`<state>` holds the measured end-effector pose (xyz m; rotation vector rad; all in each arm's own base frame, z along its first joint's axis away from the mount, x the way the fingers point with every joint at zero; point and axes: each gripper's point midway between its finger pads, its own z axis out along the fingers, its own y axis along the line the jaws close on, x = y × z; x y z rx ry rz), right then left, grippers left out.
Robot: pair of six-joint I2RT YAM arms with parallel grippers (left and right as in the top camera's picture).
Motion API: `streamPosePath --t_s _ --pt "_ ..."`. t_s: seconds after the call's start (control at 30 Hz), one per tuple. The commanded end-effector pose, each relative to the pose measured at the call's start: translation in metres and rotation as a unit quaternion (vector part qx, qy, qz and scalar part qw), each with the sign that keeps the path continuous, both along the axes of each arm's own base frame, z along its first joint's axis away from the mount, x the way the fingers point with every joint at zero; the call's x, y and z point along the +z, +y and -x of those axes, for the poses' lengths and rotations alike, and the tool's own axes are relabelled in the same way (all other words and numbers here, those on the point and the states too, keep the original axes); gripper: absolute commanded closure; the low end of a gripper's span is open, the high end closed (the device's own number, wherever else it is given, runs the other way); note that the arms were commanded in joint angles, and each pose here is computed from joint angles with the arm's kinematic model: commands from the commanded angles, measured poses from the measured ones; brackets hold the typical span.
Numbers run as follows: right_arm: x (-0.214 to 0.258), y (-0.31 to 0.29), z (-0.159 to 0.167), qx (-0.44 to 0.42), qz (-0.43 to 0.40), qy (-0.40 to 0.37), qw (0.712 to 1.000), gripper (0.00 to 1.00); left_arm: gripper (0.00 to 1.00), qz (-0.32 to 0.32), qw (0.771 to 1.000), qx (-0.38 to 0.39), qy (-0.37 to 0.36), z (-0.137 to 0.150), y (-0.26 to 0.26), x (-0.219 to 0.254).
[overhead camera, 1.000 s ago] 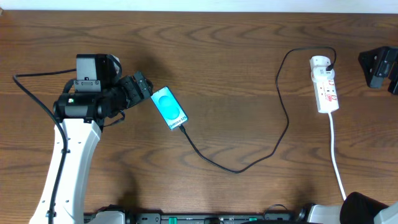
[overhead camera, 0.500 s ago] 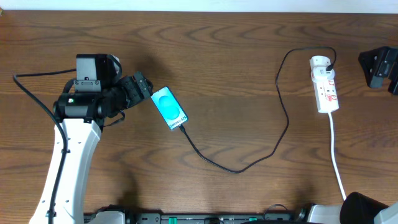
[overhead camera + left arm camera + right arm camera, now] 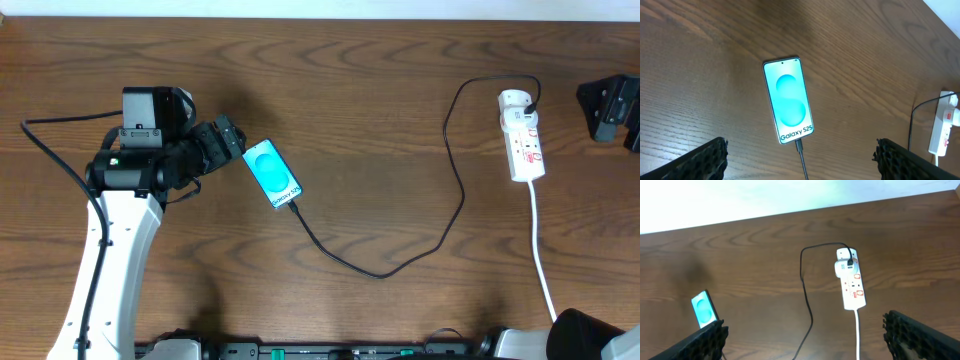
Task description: Plug charger to phone and switch on socket
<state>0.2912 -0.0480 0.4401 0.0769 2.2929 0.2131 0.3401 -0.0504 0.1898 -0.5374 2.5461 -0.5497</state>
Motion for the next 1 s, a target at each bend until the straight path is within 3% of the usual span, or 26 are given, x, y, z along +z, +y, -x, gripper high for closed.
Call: streamPosePath --t_s 0.0,0.27,0.37,0.7,0.97 --pt "0.003 0.003 0.003 0.004 0.007 -0.006 1.0 0.01 0.05 -0.006 1.0 0.005 -0.004 -0.003 0.004 0.002" --pt "0.003 0.003 0.003 0.004 0.007 -0.005 1.0 0.01 0.05 -0.027 0.997 0.016 0.063 0.026 0.011 -0.015" --pt "0.003 0.003 0.003 0.005 0.007 -0.006 1.0 0.01 0.05 -0.044 0.997 0.022 0.058 0.034 0.016 -0.009" --pt "0.003 0.003 0.003 0.005 0.007 -0.006 1.0 0.01 0.05 -0.13 0.988 0.038 -0.073 0.056 0.022 0.055" --pt "0.003 0.003 0.003 0.004 0.007 -0.006 1.0 0.01 0.05 -0.118 0.97 0.054 -0.204 0.081 0.024 0.076"
